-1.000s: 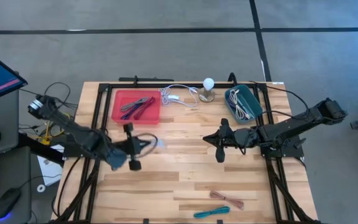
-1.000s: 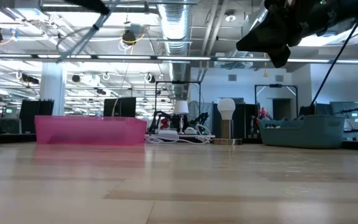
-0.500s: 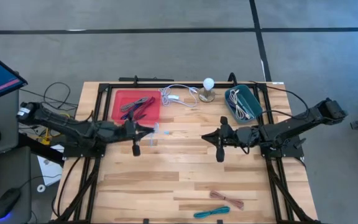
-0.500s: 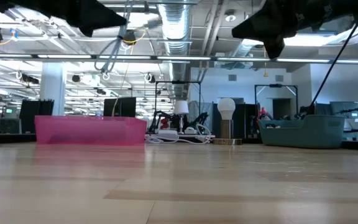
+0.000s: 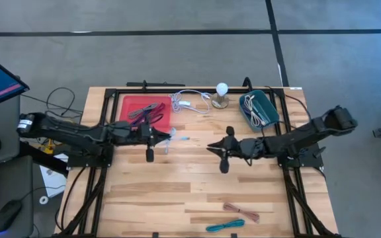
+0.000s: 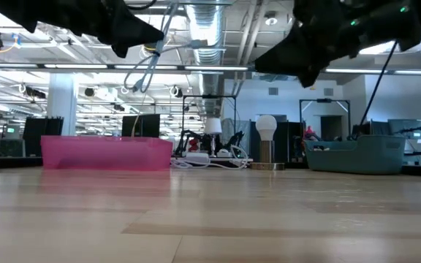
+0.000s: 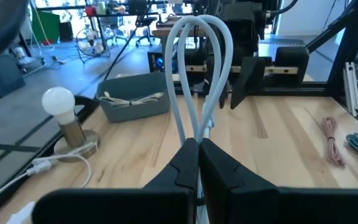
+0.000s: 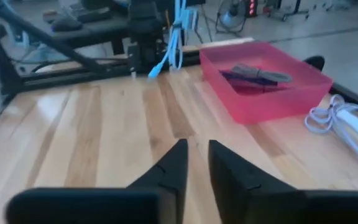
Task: Pick & Place USB Port
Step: Put the light blue charger cable into the blue bin
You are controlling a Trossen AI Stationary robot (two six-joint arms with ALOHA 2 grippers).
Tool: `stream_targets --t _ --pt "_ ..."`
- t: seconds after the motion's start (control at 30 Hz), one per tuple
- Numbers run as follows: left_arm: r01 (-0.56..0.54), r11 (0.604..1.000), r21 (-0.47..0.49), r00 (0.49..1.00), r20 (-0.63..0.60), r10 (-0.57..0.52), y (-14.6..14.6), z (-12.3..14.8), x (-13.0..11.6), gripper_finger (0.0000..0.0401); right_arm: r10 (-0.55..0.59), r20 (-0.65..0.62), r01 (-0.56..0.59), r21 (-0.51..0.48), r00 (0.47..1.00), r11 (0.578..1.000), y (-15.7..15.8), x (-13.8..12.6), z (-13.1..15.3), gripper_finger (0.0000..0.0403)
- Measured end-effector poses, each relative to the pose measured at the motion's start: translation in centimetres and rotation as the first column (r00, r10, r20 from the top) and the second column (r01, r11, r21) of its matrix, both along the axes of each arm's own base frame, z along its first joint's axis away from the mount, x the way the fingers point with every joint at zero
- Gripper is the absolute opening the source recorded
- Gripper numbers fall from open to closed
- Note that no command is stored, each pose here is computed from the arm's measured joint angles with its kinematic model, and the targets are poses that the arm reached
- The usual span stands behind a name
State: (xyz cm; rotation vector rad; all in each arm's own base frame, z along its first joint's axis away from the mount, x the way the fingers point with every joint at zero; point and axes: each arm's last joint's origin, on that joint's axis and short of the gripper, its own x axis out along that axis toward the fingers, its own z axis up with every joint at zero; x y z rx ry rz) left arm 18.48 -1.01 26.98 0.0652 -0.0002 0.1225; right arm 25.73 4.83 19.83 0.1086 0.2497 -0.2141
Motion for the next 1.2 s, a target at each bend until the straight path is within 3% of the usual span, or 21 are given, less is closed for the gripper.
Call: stream_targets --t 0.33,0.53,1.0,1.2 --pt "0.016 0.996 -0.092 1.0 -0.007 -0.016 0.2 -0.5 0.8 0.0006 -0.053 0.186 0.053 0.006 0.981 0.999 -1.1 3.0 -1.7 0.0155" --pt "0.02 0.991 -0.13 0.999 0.027 -0.017 0.2 -0.2 0.8 0.0006 -0.05 0.176 0.051 0.001 0.983 0.999 -0.8 5.4 -2.7 0.019" --pt "0.018 0.991 -0.133 1.0 0.012 -0.016 0.1 -0.7 1.5 0.0006 -0.041 0.252 0.051 -0.034 0.967 0.998 0.2 12.0 -1.6 0.0184" --pt "0.013 0.987 -0.157 1.0 -0.012 -0.016 0.1 -1.3 2.0 0.0006 -0.07 0.252 0.076 -0.015 0.965 0.997 -0.6 13.0 -0.8 0.0174"
